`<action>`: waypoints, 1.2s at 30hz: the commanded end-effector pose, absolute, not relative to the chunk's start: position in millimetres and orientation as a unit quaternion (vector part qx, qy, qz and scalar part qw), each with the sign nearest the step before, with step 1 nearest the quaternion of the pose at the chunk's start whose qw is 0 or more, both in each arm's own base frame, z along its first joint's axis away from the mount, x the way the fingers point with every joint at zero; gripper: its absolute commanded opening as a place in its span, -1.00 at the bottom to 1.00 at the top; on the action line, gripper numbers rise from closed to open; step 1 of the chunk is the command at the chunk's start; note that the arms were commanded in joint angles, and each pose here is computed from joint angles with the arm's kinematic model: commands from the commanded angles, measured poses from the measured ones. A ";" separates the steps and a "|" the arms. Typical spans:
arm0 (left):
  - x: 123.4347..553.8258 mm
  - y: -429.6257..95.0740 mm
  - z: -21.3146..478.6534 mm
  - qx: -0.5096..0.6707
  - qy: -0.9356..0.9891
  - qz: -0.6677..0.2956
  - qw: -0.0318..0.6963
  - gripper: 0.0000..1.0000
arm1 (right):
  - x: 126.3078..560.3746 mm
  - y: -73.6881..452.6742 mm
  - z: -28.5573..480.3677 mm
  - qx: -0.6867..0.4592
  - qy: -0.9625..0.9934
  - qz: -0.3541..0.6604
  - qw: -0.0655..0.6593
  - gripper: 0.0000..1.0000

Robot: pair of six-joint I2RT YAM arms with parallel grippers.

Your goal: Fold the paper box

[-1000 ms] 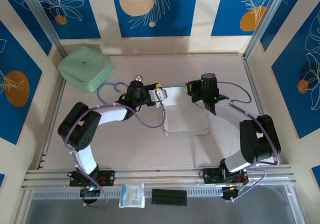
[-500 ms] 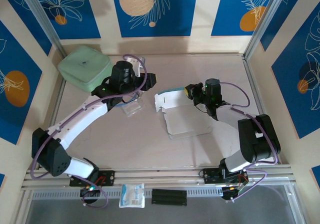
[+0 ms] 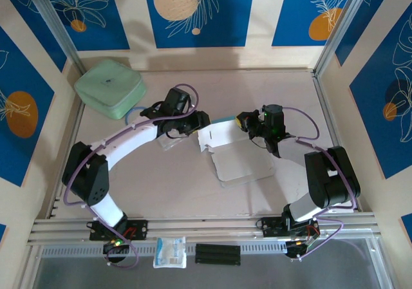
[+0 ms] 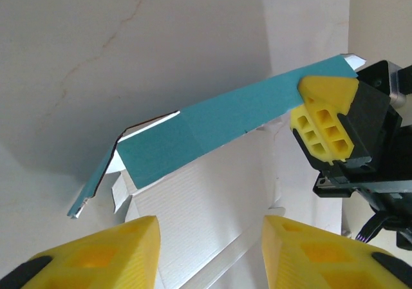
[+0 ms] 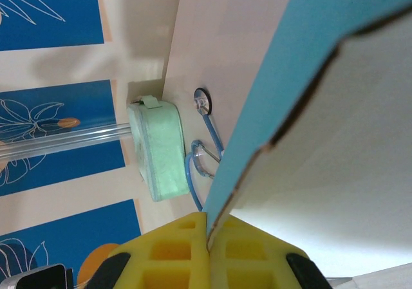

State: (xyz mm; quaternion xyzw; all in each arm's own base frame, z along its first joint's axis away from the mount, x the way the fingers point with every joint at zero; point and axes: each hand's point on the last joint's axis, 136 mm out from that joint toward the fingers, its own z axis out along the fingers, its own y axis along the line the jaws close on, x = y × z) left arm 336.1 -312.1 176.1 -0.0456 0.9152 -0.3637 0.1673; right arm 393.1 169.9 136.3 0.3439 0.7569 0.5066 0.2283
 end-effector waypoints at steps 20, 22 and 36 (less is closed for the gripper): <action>363.5 -343.4 171.3 -0.057 0.891 -0.412 0.179 -0.09 | 385.0 180.8 143.2 0.303 0.766 0.516 0.236 -1.00; 365.6 -348.9 171.4 -0.056 0.887 -0.423 0.177 -0.01 | 384.3 182.1 144.0 0.302 0.766 0.517 0.235 -1.00; 376.7 -354.6 168.3 -0.060 0.881 -0.429 0.189 -0.45 | 381.7 186.5 144.7 0.301 0.766 0.518 0.233 -1.00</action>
